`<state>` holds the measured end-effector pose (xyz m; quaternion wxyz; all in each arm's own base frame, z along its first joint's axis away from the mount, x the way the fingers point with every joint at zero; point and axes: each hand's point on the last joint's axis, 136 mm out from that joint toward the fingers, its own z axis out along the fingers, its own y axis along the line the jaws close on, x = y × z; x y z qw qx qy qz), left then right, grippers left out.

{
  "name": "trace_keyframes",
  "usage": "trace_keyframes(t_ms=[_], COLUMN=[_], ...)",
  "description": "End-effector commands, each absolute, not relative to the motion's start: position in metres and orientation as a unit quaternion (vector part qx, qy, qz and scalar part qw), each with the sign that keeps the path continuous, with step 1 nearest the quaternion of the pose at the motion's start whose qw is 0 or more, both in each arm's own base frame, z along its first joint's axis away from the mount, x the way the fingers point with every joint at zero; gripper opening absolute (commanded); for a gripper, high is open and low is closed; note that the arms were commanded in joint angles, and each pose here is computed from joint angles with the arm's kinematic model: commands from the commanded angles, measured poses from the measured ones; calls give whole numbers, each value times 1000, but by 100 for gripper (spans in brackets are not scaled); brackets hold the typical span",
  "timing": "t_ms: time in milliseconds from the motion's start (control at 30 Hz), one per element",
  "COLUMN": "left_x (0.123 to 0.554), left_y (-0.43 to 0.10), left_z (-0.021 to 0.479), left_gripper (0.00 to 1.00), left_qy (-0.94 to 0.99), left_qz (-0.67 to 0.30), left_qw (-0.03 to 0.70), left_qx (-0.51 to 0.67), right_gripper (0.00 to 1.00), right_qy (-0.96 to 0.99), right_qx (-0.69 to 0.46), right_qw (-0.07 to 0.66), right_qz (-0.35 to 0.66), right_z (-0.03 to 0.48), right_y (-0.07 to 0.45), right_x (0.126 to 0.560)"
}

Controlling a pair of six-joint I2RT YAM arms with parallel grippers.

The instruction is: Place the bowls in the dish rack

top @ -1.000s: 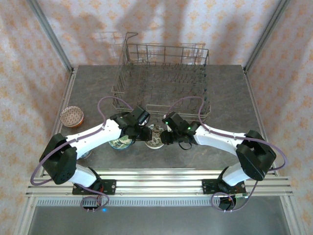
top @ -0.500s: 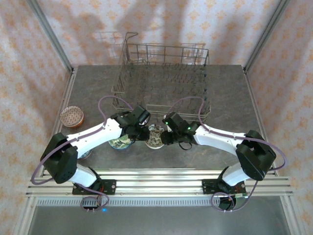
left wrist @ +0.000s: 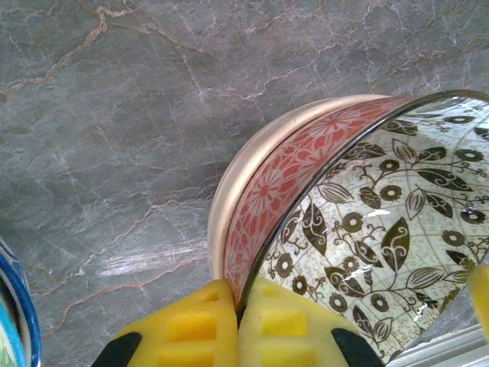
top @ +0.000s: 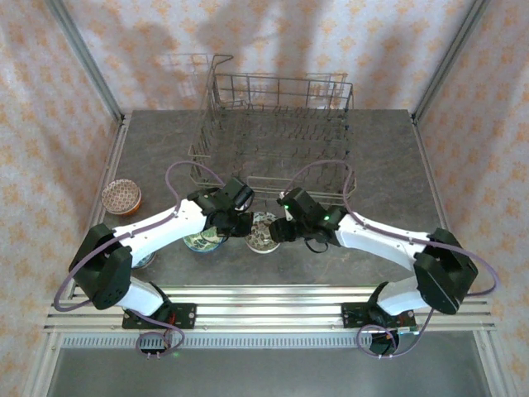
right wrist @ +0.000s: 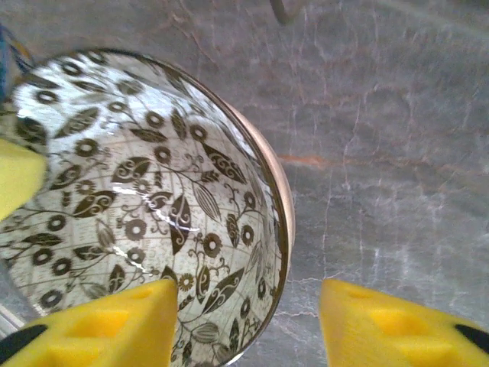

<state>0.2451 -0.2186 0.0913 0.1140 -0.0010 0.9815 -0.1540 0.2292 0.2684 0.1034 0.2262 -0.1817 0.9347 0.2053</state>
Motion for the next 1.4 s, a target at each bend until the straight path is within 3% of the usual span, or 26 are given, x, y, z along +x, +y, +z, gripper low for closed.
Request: trace_keyframes(t_ms=[0, 200, 467, 800, 1100, 1367], left_x=[250, 250, 244, 244, 245, 246], left_y=[-220, -226, -232, -239, -246, -247], left_z=[111, 133, 156, 174, 182, 186], left_gripper=[0, 0, 0, 0, 0, 0], left_qy=[977, 967, 956, 947, 943, 945], left_qz=[-165, -203, -241, -261, -270, -260], left_qw=[133, 155, 169, 186, 191, 197], left_qx=[-6, -6, 5, 19, 29, 30], right_gripper=[57, 60, 56, 40, 40, 26], right_qy=[931, 929, 923, 935, 941, 935], right_qx=[-182, -177, -177, -170, -147, -138], right_qw=[257, 274, 273, 236, 246, 264], right_qz=[185, 176, 204, 201, 179, 192], right_z=[120, 140, 159, 163, 162, 175], right_y=[257, 250, 257, 253, 242, 243], right_x=[232, 234, 230, 219, 223, 226])
